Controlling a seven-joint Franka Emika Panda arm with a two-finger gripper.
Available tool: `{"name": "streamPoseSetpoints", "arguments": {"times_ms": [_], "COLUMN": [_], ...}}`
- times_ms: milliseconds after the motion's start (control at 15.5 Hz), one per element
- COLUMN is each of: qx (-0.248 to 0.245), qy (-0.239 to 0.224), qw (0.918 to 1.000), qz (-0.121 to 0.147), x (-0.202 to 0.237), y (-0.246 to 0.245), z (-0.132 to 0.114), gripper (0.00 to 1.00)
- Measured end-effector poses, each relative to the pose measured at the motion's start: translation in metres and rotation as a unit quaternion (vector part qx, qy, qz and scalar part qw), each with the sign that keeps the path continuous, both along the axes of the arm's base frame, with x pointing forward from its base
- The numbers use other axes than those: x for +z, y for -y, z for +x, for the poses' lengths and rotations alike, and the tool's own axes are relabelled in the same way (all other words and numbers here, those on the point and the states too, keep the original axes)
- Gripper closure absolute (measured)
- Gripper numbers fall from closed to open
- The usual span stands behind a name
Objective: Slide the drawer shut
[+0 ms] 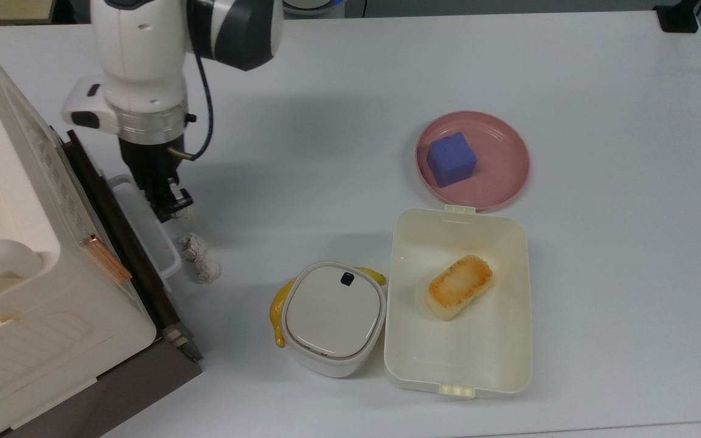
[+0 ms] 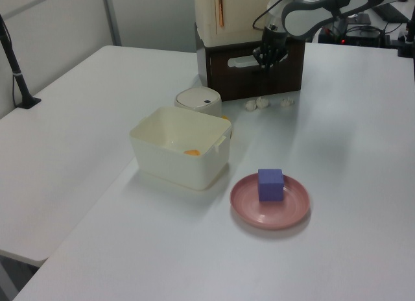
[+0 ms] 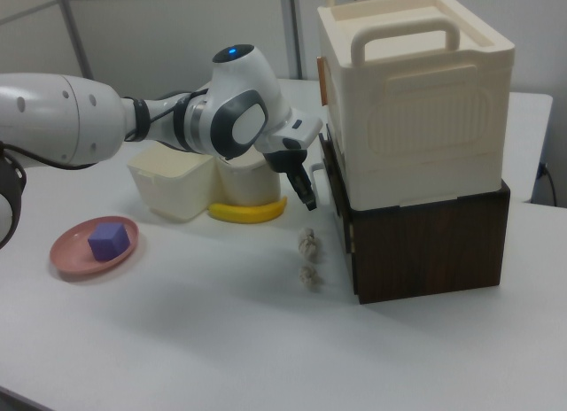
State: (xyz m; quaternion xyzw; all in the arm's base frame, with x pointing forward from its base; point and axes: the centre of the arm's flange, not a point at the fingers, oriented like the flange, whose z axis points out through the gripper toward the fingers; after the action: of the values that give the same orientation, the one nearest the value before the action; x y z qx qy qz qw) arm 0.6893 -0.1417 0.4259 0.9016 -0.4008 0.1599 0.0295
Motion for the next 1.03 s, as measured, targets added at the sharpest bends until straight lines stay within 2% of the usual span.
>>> {"name": "streamPoseSetpoints", "arguments": {"times_ms": [193,322,386,515,580,644,709,837,1031], "qx": [0.006,0.023,0.049,0.121,0.183,0.226,0.271,0.335,0.387], "qy": [0.000,-0.017,-0.036,-0.078,-0.105,-0.122,-0.138,-0.147,-0.135], "qw": [1.0000,0.9996,0.9981,0.9895,0.9772,0.9661,0.9521,0.9301,0.9119], "qz": [-0.006,-0.005,-0.006,0.008,0.025,0.030,0.033,0.027,0.015], "x": [0.002,0.005,0.010,0.028,0.049,0.063,0.080,0.109,0.136], "y": [-0.004,-0.014,-0.022,-0.046,-0.066,-0.078,-0.088,-0.101,-0.107], "z": [0.002,0.001,-0.003,-0.016,-0.030,-0.041,-0.054,-0.075,-0.096], "gripper": [0.93,0.92,0.85,0.81,0.68,0.61,0.50,0.28,0.01]}}
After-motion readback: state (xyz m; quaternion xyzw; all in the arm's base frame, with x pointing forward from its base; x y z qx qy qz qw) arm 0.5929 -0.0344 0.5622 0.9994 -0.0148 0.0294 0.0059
